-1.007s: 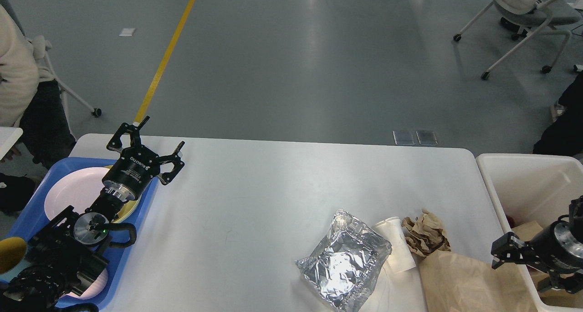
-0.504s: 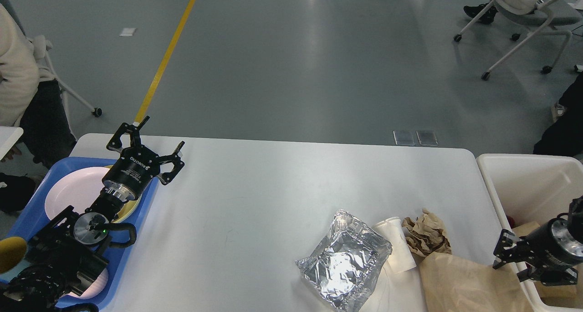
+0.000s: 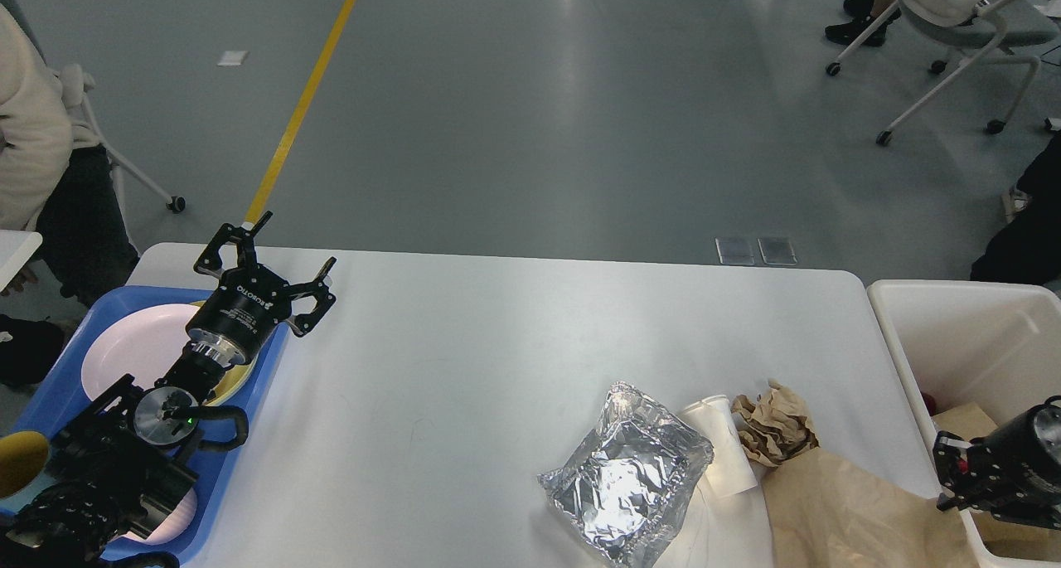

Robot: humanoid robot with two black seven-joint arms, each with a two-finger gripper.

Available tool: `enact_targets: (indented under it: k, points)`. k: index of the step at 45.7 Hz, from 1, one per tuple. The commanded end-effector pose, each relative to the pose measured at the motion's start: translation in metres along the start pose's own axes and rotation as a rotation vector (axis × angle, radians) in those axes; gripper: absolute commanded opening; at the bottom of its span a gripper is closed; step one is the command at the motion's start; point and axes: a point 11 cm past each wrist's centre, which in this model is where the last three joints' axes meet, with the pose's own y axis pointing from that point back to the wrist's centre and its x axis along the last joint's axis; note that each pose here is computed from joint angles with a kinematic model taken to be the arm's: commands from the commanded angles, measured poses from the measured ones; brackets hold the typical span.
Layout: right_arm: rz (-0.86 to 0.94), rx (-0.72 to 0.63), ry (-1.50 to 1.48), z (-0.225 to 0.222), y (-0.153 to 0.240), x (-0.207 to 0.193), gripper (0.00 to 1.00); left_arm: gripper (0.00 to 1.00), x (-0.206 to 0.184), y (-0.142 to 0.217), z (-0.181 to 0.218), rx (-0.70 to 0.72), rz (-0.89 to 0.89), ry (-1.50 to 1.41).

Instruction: Tidy desktop

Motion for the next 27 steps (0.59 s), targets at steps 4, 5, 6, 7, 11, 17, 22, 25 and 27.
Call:
enact_targets:
  k: [4, 5, 6, 7, 11, 17, 22, 25, 27]
  points:
    - [-0.131, -0.008, -0.014, -0.003, 0.014, -0.009, 0.0, 0.97, 0.0, 0.0, 0.0, -0.001, 0.0, 0.0]
    - [-0.145, -0.012, -0.014, -0.002, 0.015, -0.01, 0.0, 0.97, 0.0, 0.0, 0.0, 0.001, 0.0, 0.0]
    - [-0.156, -0.013, -0.016, -0.003, 0.017, -0.011, 0.0, 0.97, 0.0, 0.0, -0.001, 0.0, -0.001, 0.001]
    - [-0.166, -0.013, -0.018, -0.003, 0.019, -0.011, 0.0, 0.97, 0.0, 0.0, 0.0, -0.001, 0.0, 0.0]
    - [-0.181, -0.016, -0.019, -0.005, 0.027, -0.01, 0.0, 0.97, 0.0, 0.0, -0.001, 0.0, -0.001, 0.001]
    - [-0.171, -0.015, -0.017, -0.008, 0.042, -0.003, 0.0, 0.97, 0.0, 0.0, -0.001, 0.0, -0.001, 0.001]
    - [-0.136, -0.01, -0.018, -0.01, 0.061, 0.007, 0.0, 0.97, 0.0, 0.0, 0.0, -0.001, 0.0, 0.0]
    - [-0.091, -0.008, -0.01, -0.013, 0.079, 0.017, 0.0, 0.97, 0.0, 0.0, 0.0, -0.001, 0.0, 0.0]
    - [-0.064, -0.008, -0.005, -0.014, 0.09, 0.022, 0.0, 0.97, 0.0, 0.0, 0.0, -0.001, 0.0, 0.0]
